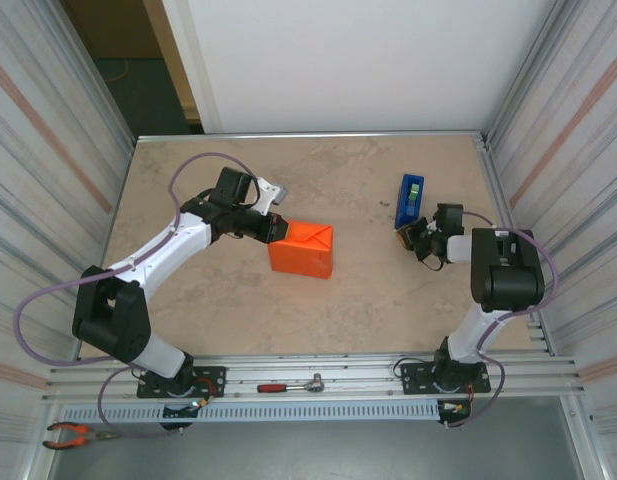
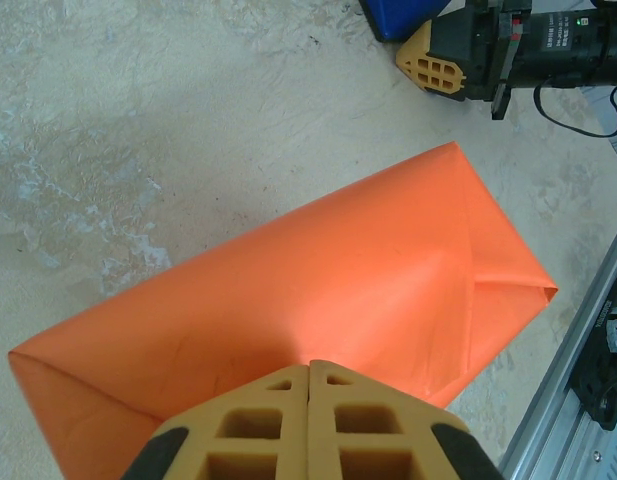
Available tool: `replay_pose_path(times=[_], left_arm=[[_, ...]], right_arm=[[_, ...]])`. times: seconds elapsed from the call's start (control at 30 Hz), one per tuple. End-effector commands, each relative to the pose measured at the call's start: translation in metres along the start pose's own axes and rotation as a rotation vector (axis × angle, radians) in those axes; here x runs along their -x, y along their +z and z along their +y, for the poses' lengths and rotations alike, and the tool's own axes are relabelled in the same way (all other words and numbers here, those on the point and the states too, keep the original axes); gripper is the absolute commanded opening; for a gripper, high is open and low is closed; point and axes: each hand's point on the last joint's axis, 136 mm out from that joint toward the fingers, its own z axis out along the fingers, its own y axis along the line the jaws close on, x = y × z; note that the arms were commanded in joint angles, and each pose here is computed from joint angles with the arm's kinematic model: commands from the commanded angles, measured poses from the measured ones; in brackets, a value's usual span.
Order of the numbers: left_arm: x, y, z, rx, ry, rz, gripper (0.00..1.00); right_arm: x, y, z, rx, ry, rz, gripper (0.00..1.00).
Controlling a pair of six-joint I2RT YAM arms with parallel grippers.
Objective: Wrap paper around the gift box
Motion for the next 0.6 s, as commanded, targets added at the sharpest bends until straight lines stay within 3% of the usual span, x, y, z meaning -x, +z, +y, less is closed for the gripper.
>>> replay_pose_path(times=[0.0,0.27,0.57], left_arm=[[-0.050,0.011,0.014,0.044,-0.084,0.159,0.06],[-0.049,0.012,0.015,0.044,-0.086,0.160,0.06],[-0.049,0.011,0.015,0.047,-0.086,0.158,0.06]], right_arm=[[0.001,-0.009,0.006,0.016,0.006,-0.029,0.00],[-0.022,-0.051,0.078,0.113,-0.143,-0.026,0.00],[-0.121,-0.082,0.185,0.251,-0.349,0.062,0.00]])
